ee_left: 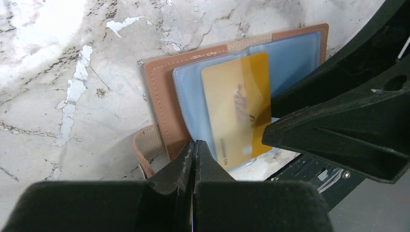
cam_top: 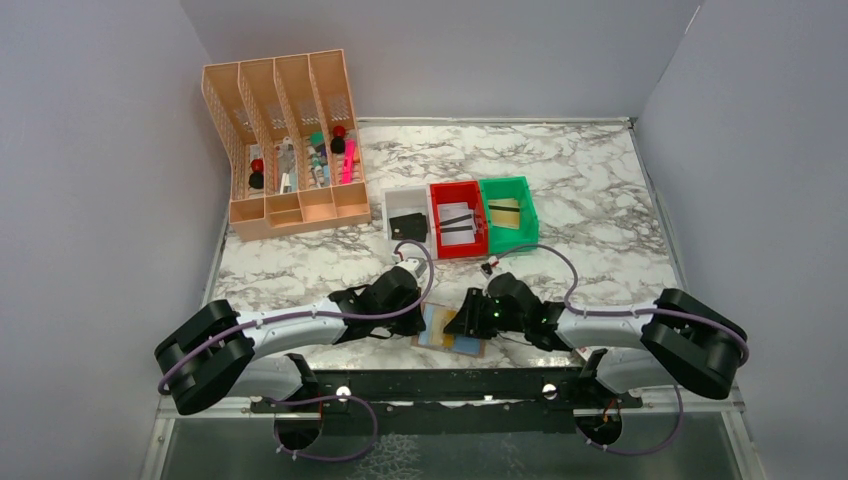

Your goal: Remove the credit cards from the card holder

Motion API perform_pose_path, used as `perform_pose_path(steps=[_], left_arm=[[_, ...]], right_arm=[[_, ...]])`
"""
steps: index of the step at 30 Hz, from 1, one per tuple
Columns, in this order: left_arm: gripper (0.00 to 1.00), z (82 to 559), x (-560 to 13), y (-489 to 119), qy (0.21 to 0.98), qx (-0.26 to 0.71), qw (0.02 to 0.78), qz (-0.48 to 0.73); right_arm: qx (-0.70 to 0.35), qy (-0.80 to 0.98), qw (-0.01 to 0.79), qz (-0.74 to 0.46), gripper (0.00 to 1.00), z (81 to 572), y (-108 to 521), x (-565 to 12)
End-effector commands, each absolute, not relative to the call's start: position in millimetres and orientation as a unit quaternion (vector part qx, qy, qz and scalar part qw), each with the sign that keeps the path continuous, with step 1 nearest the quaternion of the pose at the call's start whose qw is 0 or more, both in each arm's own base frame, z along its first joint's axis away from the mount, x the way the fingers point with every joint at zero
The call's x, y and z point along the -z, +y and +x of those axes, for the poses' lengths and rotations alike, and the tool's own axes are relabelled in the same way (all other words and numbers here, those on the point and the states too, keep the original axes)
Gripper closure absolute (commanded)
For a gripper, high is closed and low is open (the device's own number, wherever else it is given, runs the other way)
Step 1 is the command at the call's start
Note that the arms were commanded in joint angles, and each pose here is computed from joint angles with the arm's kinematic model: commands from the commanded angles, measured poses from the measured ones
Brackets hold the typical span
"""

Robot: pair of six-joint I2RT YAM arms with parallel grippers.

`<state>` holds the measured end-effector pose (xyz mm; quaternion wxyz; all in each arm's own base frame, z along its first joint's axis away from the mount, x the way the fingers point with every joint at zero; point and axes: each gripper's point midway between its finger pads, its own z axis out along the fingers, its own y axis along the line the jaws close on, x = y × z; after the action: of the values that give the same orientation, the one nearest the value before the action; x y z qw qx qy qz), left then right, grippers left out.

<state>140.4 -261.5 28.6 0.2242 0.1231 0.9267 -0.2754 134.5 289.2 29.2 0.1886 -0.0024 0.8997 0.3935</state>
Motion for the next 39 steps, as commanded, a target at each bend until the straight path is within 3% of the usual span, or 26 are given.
perform_pose_path(steps=[1,5,11,17,24,36,39], left_arm=[[1.00,139,-33,-266,0.922,0.287,0.225,0.128],[1.00,139,-33,-266,0.922,0.288,0.225,0.128],[1.00,139,-34,-266,0.921,0.288,0.229,0.129],[1.00,139,-33,-264,0.922,0.283,0.229,0.128],[1.00,140,-37,-263,0.920,0.288,0.235,0.126],[1.00,141,-40,-268,0.918,0.294,0.232,0.127],[1.00,140,-40,-268,0.919,0.294,0.231,0.128]], right_arm=[[-0.387,0.902,0.191,0.016,0.60,141,293,-19],[-0.373,0.906,0.196,0.031,0.66,143,287,-11],[-0.364,0.907,0.208,0.033,0.90,145,280,-12],[-0.345,0.914,0.211,0.016,0.92,141,270,-12],[-0.348,0.911,0.221,0.024,0.90,133,254,-17],[-0.376,0.897,0.229,0.040,0.64,144,271,-23],[-0.379,0.897,0.224,0.040,0.63,144,275,-20]])
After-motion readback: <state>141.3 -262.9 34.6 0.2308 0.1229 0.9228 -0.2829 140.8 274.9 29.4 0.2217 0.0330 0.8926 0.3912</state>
